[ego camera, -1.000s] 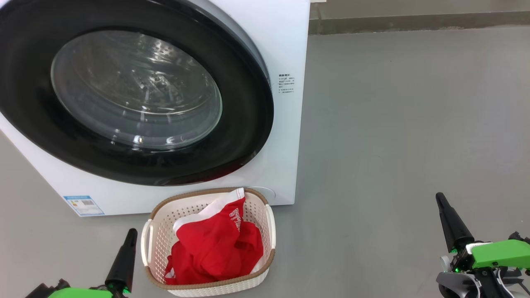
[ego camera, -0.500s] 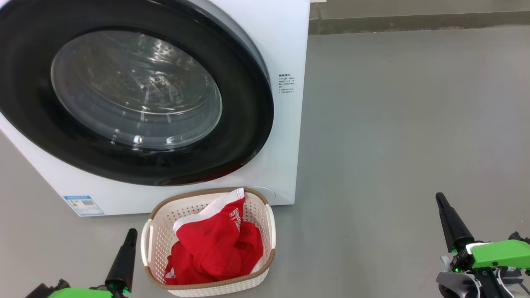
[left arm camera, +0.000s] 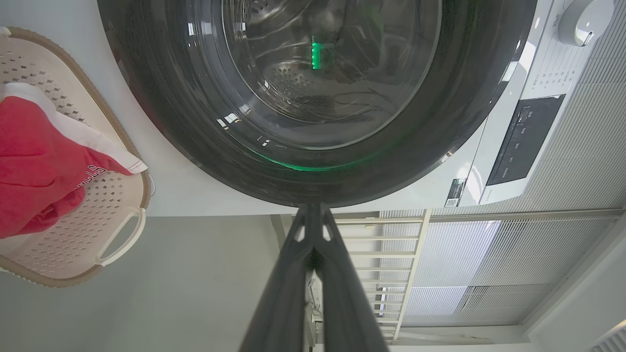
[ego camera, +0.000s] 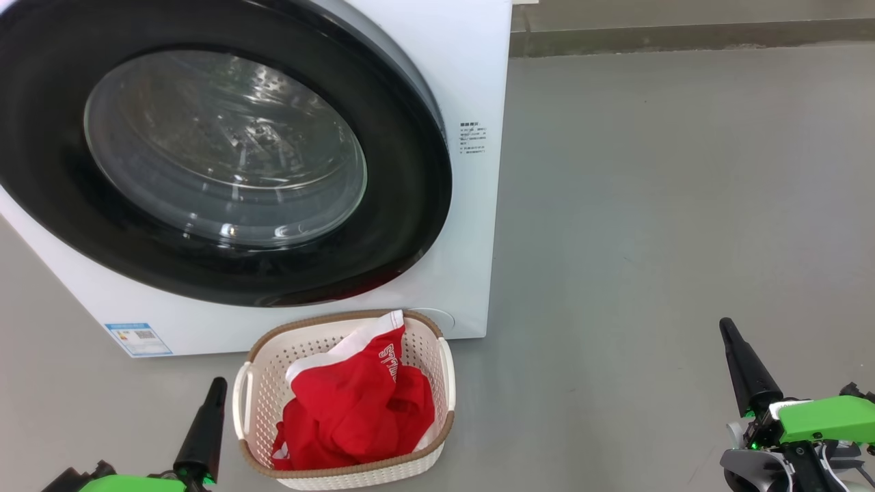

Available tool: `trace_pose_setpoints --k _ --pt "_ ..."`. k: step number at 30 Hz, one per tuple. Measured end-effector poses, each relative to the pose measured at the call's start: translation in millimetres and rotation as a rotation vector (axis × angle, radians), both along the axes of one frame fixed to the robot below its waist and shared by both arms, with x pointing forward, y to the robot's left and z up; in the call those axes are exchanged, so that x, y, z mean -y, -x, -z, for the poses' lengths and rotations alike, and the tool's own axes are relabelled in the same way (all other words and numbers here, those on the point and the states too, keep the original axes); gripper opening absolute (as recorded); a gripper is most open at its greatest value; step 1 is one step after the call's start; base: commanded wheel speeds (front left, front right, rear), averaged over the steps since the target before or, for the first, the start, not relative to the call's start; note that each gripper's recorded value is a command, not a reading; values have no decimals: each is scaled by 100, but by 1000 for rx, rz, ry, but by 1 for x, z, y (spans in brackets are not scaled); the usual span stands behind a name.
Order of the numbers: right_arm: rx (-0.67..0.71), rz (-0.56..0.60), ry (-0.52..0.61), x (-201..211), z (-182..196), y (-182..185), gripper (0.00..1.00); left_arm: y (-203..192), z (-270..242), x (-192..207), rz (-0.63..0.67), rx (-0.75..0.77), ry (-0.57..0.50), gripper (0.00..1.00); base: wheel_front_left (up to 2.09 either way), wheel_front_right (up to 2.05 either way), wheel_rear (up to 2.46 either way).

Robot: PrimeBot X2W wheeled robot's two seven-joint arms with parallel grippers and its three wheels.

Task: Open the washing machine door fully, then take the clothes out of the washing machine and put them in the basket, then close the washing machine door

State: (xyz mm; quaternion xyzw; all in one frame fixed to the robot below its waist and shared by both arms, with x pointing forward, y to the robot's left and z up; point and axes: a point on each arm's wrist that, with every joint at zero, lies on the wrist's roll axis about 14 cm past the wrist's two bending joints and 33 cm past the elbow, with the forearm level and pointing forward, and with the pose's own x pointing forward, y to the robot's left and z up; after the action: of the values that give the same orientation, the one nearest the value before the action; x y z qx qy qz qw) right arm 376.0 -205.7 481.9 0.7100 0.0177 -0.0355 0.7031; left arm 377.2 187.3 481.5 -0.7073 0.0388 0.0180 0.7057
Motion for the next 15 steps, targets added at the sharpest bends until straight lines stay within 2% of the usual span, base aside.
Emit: trace_pose_setpoints --k 15 --pt "0 1 0 0 0 0 0 0 0 0 0 0 0 0 0 0 0"
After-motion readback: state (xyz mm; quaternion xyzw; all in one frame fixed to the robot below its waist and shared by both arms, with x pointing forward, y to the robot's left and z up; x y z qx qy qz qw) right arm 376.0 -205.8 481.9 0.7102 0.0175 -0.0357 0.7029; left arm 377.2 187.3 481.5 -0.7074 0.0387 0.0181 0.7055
